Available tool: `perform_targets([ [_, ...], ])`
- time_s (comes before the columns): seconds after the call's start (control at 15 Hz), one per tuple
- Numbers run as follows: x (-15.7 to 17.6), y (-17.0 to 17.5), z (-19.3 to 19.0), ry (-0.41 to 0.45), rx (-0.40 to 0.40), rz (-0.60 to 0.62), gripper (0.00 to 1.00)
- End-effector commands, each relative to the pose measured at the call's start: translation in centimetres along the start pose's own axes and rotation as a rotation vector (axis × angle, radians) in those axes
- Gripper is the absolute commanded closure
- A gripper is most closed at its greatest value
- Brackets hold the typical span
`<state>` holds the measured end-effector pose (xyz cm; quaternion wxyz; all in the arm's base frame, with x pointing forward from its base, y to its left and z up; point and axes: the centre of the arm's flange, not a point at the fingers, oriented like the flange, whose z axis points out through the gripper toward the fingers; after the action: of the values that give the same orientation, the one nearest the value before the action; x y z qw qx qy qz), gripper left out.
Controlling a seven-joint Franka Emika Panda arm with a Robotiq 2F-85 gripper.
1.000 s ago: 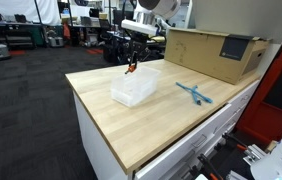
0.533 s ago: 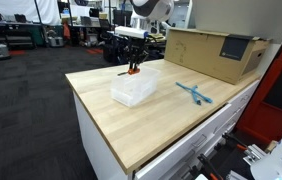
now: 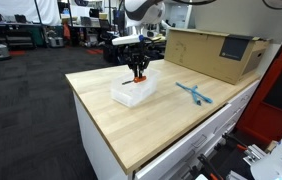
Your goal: Put the screwdriver into the plastic box
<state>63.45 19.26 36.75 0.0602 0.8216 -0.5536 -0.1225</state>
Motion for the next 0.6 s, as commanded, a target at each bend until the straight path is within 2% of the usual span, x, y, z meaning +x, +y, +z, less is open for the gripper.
perform_targets([
  [0.0, 0.0, -2.8, -0.5, 0.004, -0.007, -0.028, 0.94],
  [0.13, -0.2, -3.0, -0.7, 0.009, 0.03, -0.082, 0.94],
  [0.2, -0.2, -1.6, 0.1, 0.0, 0.013, -0.031, 0.77],
  [0.53, -0.4, -1.9, -0.5, 0.002, 0.027, -0.058, 0.77],
])
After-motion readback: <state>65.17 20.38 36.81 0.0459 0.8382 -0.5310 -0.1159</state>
